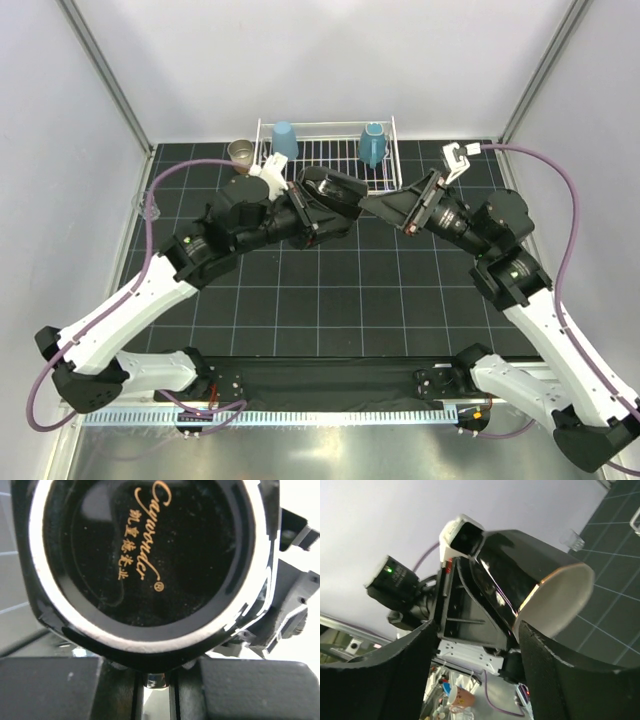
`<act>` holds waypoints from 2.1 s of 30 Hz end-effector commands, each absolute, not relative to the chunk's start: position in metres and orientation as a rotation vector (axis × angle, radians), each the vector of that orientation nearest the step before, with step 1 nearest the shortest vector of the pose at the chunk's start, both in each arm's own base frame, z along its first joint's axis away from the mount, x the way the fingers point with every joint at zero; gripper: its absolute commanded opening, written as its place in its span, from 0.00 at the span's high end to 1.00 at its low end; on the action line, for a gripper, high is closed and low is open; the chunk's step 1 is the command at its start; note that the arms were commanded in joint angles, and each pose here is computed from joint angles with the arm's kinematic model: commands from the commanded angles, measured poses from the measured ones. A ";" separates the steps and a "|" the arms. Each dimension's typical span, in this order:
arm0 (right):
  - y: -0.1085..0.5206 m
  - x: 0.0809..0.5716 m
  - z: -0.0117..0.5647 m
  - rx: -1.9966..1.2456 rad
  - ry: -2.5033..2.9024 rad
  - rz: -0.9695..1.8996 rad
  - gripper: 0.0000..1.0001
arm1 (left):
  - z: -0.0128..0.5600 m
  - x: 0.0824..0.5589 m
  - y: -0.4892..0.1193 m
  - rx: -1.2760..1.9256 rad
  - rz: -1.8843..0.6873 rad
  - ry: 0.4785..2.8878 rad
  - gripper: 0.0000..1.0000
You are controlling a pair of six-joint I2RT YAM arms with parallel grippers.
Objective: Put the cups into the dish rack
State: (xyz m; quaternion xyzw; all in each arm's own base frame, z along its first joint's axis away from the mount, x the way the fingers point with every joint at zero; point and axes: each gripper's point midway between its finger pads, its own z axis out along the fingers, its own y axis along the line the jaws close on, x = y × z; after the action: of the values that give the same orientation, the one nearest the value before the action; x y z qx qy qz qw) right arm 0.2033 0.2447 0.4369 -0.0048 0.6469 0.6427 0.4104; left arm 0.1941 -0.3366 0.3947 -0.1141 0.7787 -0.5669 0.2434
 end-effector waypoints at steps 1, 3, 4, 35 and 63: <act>0.230 0.189 0.434 -0.057 1.684 1.487 0.30 | 0.439 0.197 -0.302 -0.223 -1.405 1.987 1.00; 0.224 0.185 0.420 -0.033 1.772 1.438 0.30 | 0.444 0.200 -0.294 -0.213 -1.341 1.989 1.00; 0.220 0.180 0.415 -0.050 1.786 1.401 0.30 | 0.432 0.200 -0.290 -0.211 -1.278 2.041 1.00; 0.099 0.140 0.319 -0.057 2.337 0.499 0.31 | 0.367 0.412 -0.275 -0.028 -0.456 2.091 1.00; 0.061 0.145 0.295 -0.085 2.494 0.145 0.31 | 0.217 0.566 -0.313 0.035 -0.228 2.052 1.00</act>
State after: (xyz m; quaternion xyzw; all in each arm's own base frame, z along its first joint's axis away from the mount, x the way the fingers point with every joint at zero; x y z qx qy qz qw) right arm 0.1775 0.0837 0.3210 -0.0106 0.9163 0.1059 0.3860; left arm 0.5267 -0.3058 0.1488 0.0254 0.9141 -0.0799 0.3968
